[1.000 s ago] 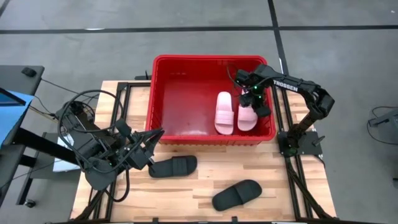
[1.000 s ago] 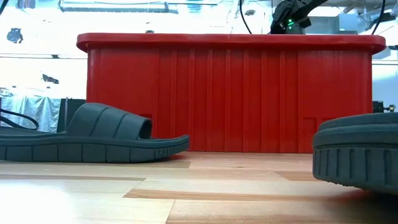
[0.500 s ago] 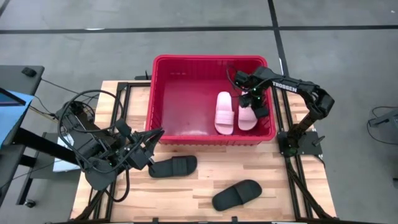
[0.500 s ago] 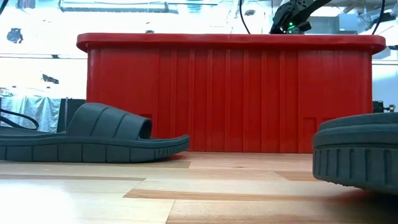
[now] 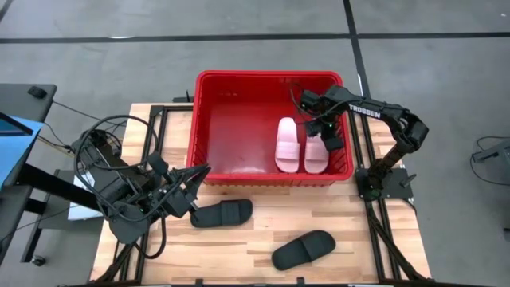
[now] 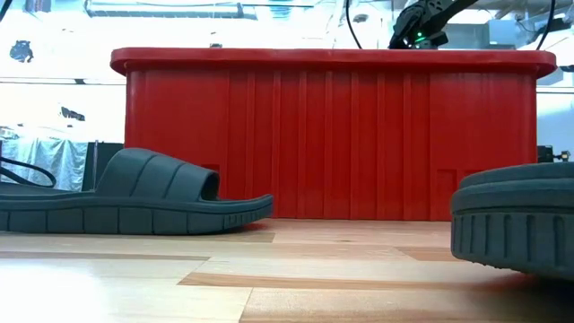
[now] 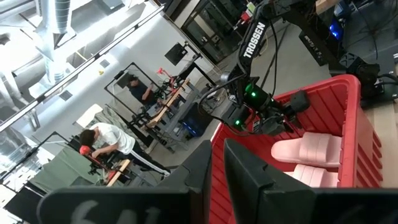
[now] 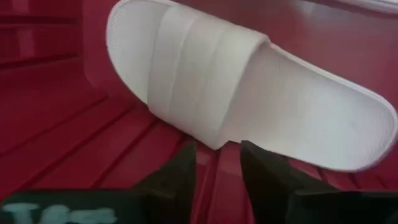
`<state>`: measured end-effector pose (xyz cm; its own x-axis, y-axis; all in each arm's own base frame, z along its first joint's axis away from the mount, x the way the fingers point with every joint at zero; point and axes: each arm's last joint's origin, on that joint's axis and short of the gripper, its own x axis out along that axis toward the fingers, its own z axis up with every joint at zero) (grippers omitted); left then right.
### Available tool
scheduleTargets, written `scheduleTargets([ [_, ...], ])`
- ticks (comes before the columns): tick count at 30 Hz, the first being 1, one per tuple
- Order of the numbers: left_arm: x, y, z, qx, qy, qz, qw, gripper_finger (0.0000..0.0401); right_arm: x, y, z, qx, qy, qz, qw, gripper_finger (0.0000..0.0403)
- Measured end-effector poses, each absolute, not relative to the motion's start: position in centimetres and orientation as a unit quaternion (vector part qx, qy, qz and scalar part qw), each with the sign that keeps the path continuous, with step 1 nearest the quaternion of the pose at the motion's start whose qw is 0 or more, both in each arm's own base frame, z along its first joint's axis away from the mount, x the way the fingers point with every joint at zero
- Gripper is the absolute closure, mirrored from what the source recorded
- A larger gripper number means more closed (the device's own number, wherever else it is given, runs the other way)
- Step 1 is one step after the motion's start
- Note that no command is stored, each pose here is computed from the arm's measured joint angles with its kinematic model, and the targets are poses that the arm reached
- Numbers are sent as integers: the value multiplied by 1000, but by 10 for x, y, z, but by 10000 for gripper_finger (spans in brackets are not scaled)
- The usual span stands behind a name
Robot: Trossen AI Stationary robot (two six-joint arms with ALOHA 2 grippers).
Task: Pick and place slides into bin
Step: Put the left black slide into the bin
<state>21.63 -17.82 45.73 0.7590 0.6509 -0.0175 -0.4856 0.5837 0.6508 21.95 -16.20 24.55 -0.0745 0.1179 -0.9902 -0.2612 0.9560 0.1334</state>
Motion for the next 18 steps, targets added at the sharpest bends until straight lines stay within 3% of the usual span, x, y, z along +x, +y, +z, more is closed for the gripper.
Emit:
scheduleTargets([
  [9,216,-178,457,323,128,323,880,367,220,-165,249,-73,731,123,667,250],
  [18,216,-178,457,323,128,323,880,367,228,-172,287,-108,712,93,688,252],
])
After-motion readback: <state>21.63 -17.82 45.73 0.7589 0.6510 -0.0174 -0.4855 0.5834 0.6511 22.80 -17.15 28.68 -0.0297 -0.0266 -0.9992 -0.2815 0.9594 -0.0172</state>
